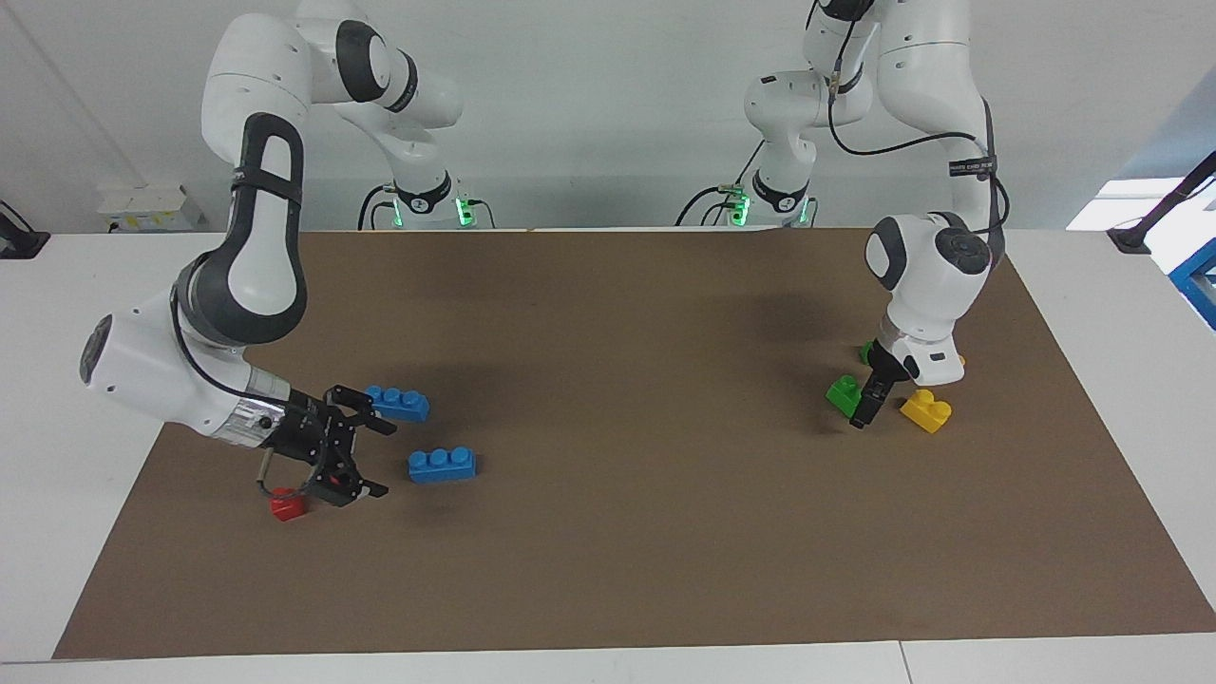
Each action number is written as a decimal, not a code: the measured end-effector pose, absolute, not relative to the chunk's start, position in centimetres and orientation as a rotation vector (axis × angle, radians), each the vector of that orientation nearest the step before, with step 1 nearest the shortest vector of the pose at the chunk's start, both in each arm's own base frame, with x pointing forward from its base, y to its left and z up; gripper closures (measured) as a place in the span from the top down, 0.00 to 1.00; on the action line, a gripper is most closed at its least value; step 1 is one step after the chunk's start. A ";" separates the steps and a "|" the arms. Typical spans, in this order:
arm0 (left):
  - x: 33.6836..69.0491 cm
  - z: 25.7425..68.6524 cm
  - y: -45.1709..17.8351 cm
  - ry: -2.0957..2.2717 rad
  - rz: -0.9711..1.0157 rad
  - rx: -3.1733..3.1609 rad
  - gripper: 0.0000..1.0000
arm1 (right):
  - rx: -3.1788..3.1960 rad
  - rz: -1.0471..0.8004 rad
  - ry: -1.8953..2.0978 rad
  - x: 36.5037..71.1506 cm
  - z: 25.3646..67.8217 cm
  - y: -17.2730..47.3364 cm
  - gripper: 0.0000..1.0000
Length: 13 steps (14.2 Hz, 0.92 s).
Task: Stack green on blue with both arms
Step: 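Reach the left gripper to the green brick while the right gripper reaches the blue brick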
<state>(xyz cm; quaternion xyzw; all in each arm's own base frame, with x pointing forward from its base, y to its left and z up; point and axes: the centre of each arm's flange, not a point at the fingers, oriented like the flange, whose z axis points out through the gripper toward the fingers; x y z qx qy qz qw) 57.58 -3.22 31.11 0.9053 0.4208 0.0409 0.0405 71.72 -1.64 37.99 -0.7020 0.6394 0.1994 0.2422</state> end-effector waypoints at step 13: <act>59.4 31.3 -3.0 1.296 -0.062 2.831 1.00 | -1.940 0.469 1.758 71.1 32.5 -2.3 1.00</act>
